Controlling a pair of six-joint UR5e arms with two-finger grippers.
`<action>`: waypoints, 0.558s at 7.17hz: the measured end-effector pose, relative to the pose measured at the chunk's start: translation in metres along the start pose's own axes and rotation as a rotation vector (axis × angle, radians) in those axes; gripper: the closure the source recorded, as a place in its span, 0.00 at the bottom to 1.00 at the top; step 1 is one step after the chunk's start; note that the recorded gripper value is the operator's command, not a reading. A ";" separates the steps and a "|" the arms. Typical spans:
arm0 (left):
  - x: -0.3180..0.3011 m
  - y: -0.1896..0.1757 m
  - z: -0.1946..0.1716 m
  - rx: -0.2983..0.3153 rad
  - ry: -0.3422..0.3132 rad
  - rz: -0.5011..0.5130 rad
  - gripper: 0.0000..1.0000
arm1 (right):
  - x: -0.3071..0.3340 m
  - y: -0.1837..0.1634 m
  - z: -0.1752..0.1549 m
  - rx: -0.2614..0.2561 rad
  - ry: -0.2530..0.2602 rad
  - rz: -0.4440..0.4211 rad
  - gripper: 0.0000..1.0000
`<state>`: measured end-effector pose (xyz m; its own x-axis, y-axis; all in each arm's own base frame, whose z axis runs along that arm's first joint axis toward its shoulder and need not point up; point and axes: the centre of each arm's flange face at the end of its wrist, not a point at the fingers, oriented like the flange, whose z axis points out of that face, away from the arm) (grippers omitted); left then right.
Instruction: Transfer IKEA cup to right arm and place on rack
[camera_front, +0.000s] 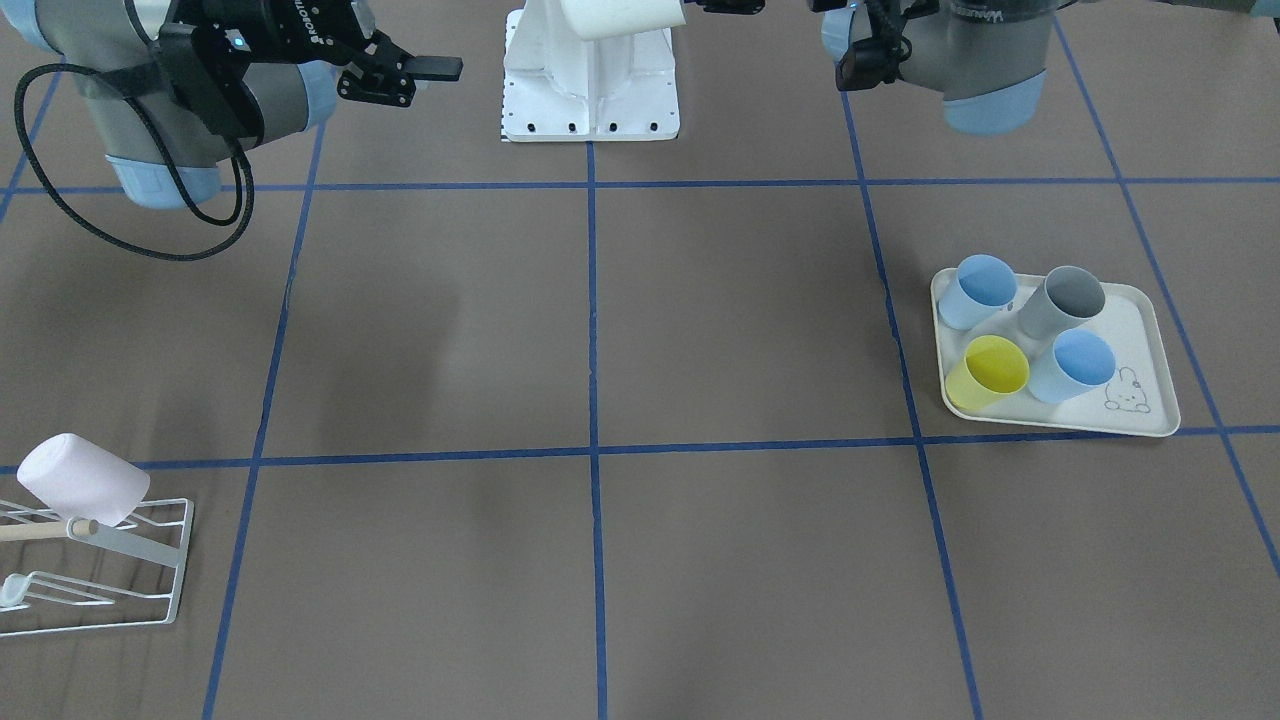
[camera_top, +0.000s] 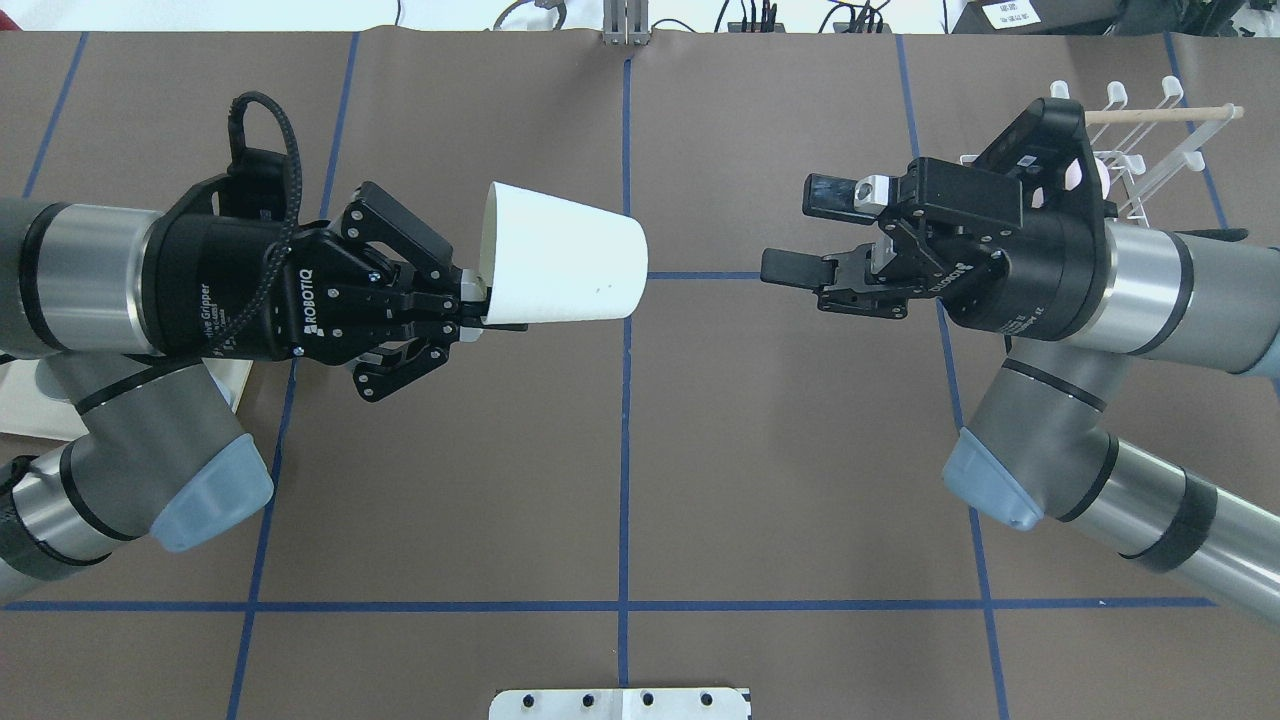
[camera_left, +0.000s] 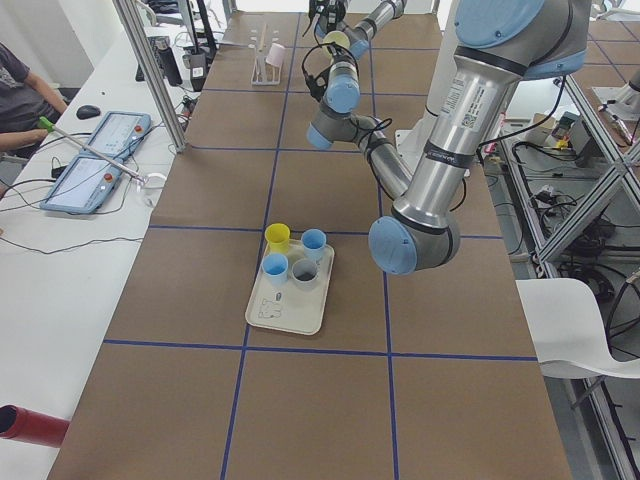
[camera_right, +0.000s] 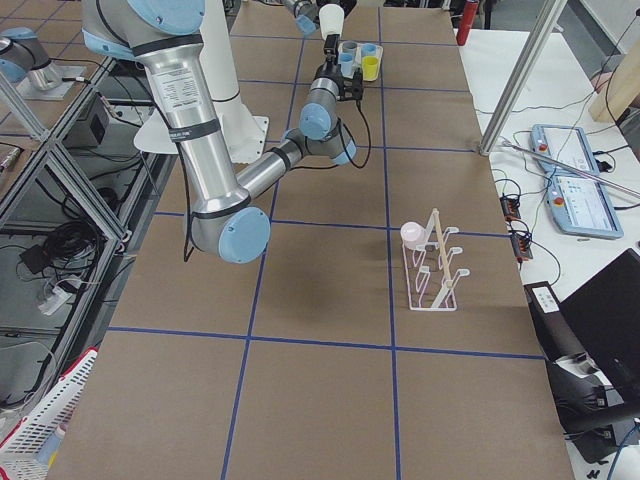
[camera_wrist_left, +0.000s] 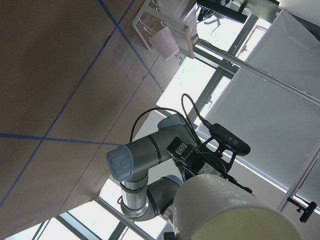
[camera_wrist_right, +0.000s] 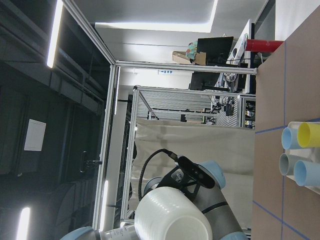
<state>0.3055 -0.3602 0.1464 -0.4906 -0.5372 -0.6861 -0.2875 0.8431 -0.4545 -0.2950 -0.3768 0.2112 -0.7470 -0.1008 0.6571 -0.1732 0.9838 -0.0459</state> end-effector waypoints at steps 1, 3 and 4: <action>-0.003 0.005 0.008 -0.011 0.013 -0.009 1.00 | 0.001 0.006 0.006 -0.011 -0.014 0.008 0.01; -0.009 0.015 0.028 -0.036 0.036 -0.029 1.00 | 0.005 0.017 0.015 -0.033 -0.024 0.026 0.01; -0.009 0.018 0.036 -0.044 0.048 -0.034 1.00 | 0.005 0.020 0.018 -0.040 -0.029 0.030 0.01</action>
<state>0.3347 -0.3411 0.1239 -0.5189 -0.5642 -0.6422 -0.3394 0.8255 -0.4510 -0.3135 -0.3601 0.2001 -0.7695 -0.0751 0.6342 -0.1251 0.9915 -0.0344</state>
